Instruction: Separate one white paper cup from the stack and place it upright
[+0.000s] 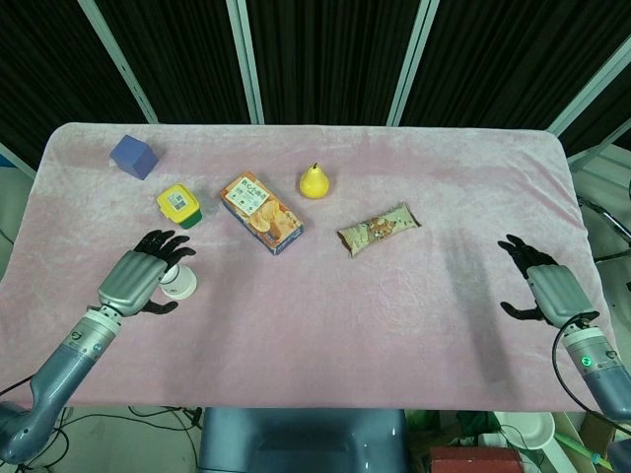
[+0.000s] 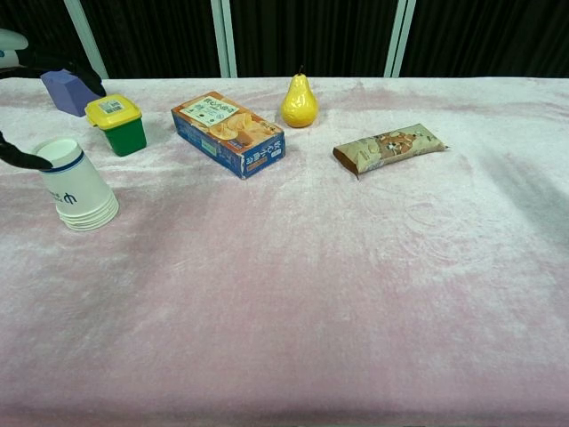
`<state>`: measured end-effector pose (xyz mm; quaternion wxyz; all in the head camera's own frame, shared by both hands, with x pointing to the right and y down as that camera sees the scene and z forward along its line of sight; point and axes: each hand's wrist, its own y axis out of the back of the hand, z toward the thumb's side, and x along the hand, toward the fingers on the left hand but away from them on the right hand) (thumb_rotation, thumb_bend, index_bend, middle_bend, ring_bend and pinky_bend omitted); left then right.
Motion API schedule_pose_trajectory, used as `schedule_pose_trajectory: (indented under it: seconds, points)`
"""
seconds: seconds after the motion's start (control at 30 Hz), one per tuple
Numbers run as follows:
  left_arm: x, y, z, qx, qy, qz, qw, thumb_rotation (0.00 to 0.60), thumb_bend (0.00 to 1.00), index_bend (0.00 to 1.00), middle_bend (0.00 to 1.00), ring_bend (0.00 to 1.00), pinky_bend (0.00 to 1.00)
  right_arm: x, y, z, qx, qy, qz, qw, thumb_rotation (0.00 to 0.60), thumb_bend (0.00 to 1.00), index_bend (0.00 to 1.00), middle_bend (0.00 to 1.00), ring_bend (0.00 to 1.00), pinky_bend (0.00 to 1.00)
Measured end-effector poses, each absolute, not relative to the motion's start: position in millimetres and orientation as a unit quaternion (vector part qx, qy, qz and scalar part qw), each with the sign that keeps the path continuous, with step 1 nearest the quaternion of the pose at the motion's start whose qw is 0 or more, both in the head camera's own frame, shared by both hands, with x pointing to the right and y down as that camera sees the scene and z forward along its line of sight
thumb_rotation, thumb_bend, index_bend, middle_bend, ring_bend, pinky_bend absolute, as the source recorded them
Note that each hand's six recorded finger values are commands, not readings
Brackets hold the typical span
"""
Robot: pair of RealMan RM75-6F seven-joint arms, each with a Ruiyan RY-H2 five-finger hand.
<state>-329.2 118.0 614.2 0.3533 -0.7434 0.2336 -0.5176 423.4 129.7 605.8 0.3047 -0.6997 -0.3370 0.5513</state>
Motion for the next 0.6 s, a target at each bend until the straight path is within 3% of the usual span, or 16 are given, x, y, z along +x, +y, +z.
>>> schedule_pose_trajectory:
  seconds: [0.37,0.6]
  points:
    - [-365.2,108.8,658.1,-0.729,0.235,-0.563,0.310,0.600,0.16,0.17,0.07,0.00,0.05,423.1,131.6,616.1,-0.700,-0.320,0.564,0.299,0.600,0.16,0.00,0.00,0.11,0.18]
    - [-361.4,106.6,681.8,-0.741,0.241,-0.560,0.282,0.600,0.18,0.17,0.08,0.00,0.21,424.3,130.5,617.1,-0.698,-0.318,0.568,0.300,0.600,0.16,0.00,0.00,0.11,0.18]
